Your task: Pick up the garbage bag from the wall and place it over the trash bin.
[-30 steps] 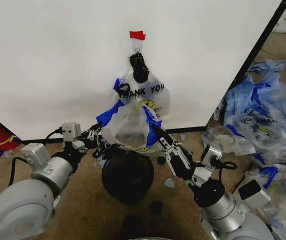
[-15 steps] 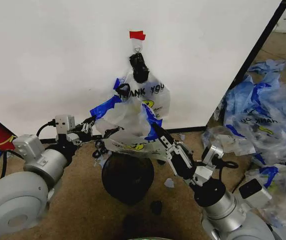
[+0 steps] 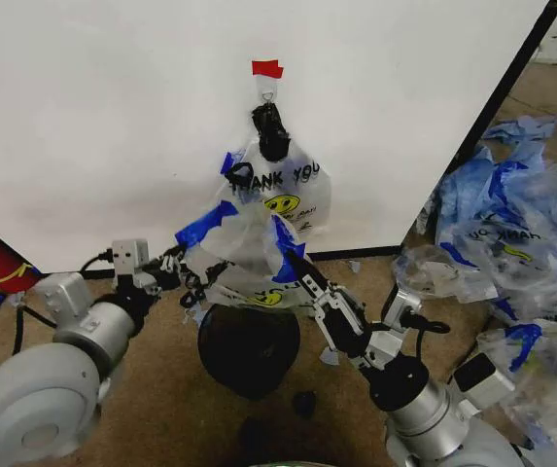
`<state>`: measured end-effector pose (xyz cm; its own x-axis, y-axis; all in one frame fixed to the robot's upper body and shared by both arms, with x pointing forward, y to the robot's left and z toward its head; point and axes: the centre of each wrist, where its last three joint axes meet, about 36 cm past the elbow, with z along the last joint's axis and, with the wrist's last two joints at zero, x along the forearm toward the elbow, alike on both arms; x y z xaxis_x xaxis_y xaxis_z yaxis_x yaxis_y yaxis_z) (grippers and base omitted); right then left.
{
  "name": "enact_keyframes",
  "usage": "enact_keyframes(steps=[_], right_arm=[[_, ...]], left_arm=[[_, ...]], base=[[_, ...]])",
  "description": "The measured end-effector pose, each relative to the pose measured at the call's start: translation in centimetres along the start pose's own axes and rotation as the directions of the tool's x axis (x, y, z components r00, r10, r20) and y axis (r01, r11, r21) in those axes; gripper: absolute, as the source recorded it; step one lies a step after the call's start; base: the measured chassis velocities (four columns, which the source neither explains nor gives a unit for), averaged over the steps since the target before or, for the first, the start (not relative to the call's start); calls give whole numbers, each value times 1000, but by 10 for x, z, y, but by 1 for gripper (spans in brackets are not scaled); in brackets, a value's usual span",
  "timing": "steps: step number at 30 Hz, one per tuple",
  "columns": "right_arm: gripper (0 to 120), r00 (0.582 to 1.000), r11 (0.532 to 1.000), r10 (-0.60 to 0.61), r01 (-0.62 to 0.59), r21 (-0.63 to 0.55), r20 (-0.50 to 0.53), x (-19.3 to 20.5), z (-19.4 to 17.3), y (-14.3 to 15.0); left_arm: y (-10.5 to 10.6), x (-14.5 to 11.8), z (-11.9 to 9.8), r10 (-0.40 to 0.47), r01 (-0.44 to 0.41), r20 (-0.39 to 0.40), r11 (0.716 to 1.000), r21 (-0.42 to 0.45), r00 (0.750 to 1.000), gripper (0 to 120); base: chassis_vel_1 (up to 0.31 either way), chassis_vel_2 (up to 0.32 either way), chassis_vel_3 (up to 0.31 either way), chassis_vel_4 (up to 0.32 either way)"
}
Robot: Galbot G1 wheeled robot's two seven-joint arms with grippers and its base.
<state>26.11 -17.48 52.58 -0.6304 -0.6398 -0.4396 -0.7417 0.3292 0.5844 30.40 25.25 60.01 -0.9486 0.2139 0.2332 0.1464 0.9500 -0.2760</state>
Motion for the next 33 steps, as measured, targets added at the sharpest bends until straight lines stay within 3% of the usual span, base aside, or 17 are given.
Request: enact_keyframes(steps=[16,23,33], right_arm=[[0,998,998,-52,51,-39,-23,-33,22,-2],[0,996,995,-82,80,-52,-42,-44,34,-5],[0,994,994,-102,100,-31,-40,-68,72,-37]], left_arm=[[0,4,21,-15,16,-39,1000,16,999,0],[0,4,21,-8,8,-19,1000,-2,1000,0],[0,3,16,19,-17,41,999,-42,999,0]], base=[[0,0,0,0],[0,0,0,0],[0,0,0,0]])
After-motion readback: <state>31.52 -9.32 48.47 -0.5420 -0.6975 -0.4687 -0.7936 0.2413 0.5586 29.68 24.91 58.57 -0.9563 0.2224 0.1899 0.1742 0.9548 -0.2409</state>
